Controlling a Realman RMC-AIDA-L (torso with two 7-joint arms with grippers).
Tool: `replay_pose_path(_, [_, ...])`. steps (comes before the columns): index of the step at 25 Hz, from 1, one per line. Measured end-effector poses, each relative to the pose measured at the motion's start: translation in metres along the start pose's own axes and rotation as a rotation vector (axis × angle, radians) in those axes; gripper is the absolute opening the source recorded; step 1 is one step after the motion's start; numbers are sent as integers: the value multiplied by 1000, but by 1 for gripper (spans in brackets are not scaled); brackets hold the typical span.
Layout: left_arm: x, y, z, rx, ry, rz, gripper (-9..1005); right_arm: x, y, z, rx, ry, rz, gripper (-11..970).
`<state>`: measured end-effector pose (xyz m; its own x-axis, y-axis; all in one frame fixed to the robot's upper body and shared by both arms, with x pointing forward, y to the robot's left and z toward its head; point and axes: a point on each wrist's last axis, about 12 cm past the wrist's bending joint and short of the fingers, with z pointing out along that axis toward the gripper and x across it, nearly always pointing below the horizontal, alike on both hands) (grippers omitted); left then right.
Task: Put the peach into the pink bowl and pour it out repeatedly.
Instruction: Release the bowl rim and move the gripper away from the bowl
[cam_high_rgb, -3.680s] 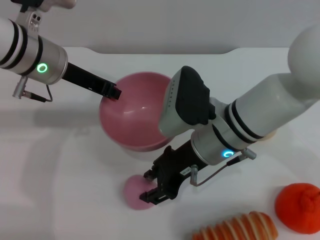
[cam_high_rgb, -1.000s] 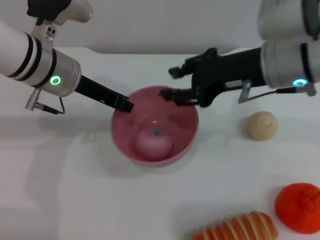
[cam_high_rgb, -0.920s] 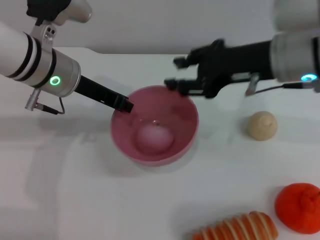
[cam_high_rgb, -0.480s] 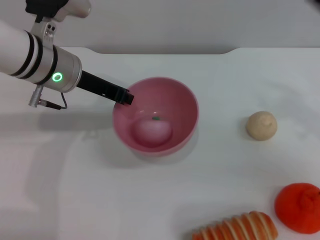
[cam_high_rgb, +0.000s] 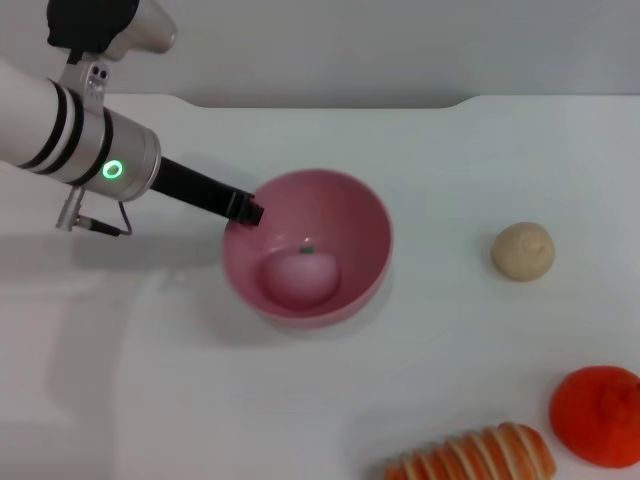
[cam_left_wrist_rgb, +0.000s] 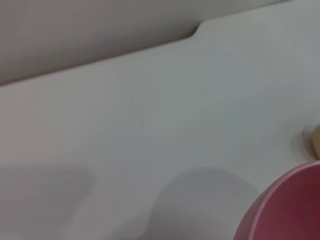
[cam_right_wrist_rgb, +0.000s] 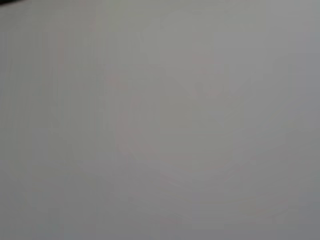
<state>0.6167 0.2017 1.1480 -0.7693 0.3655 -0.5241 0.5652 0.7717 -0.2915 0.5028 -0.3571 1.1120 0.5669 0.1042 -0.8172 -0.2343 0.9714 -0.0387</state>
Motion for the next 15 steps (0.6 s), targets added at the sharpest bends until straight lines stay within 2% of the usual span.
replay_pose_path(7, [7, 4, -2, -8, 43, -9, 172, 6, -3, 4, 18, 18, 1, 502])
replay_pose_path(15, [18, 14, -2, -62, 90, -18, 175, 11, 2, 17, 2, 14, 14, 502])
